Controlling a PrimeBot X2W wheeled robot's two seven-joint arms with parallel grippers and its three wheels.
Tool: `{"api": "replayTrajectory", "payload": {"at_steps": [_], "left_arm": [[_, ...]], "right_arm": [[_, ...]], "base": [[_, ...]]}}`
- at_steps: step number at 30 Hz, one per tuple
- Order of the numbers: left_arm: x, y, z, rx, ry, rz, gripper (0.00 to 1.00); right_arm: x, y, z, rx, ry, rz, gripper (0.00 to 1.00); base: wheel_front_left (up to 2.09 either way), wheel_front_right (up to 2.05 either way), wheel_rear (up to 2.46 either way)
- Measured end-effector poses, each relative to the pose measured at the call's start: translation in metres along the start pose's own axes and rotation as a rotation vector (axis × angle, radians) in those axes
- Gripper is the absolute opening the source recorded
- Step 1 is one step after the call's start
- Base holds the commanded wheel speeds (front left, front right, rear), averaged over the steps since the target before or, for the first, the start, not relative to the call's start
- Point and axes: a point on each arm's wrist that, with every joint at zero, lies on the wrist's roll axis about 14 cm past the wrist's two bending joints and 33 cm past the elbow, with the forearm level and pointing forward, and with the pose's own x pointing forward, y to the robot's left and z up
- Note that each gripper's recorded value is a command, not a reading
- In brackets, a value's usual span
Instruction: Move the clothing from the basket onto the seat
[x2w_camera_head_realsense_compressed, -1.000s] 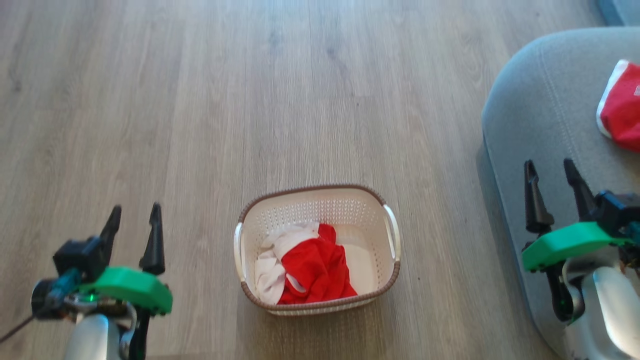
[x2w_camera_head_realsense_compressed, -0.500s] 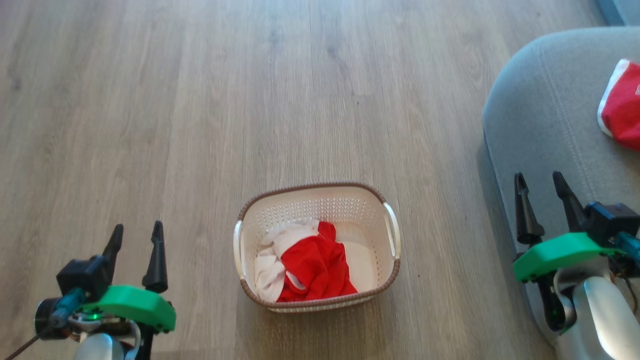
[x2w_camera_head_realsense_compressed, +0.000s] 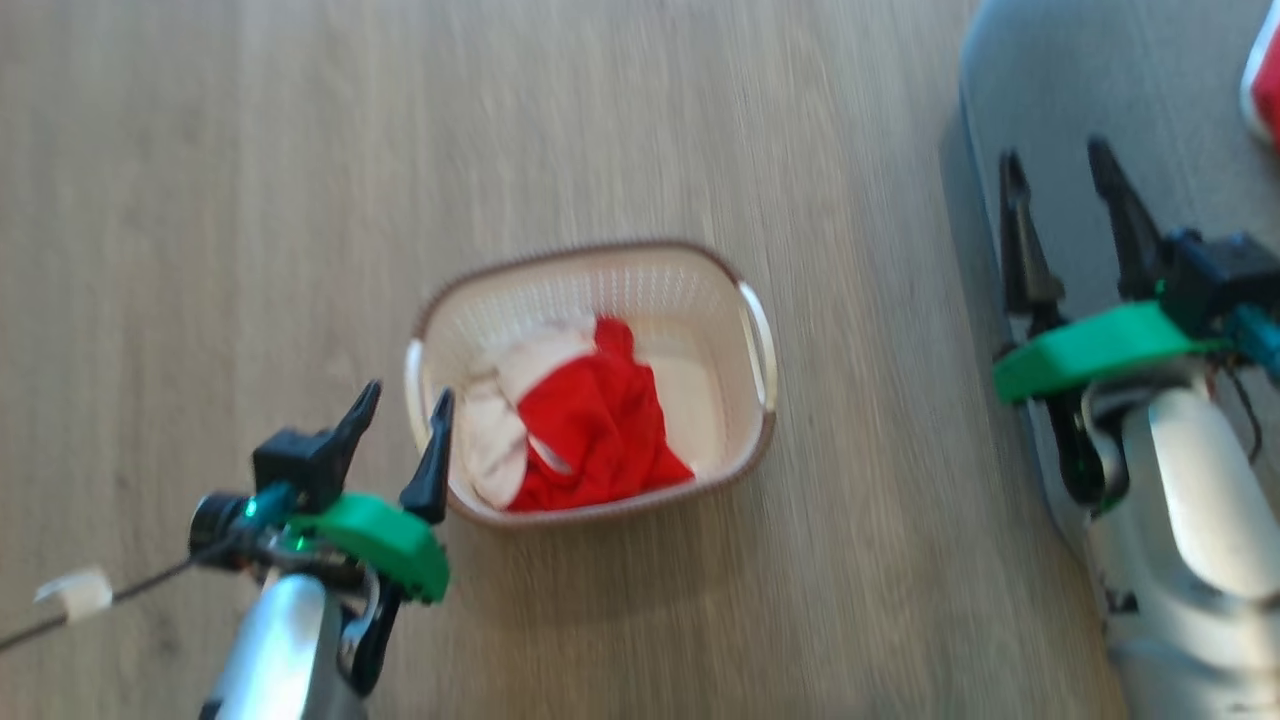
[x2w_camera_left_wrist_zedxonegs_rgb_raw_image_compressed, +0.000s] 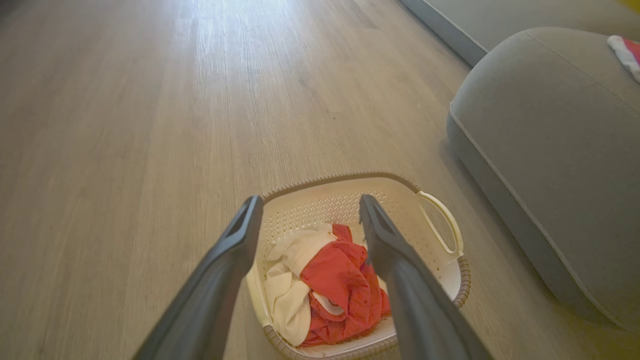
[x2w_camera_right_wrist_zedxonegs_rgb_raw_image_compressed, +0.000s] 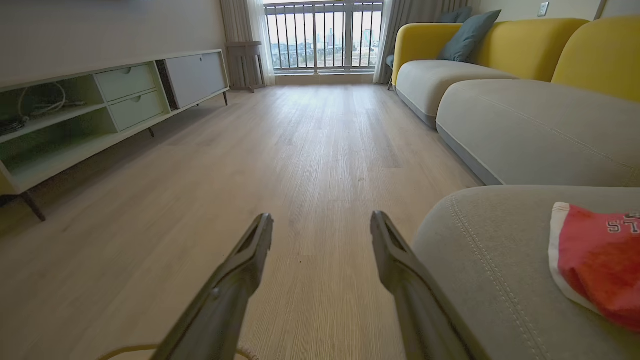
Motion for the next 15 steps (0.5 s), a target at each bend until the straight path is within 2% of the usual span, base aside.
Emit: {"api": "replayTrajectory", "payload": {"at_steps": [7, 15], "left_arm": [[0.045, -0.013, -0.064, 0.014, 0.184, -0.101, 1.0], [0.097, -0.021, -0.131, 0.064, 0.345, -0.206, 1.0]], "right_arm": [[0.032, -0.002, -0.032, -0.023, 0.04, 0.003, 1.0], [0.056, 0.001, -0.084, -0.059, 0.126, 0.035, 1.0]], "base": [[0.0, 0.0, 0.0], [0.0, 0.0, 0.0]]}}
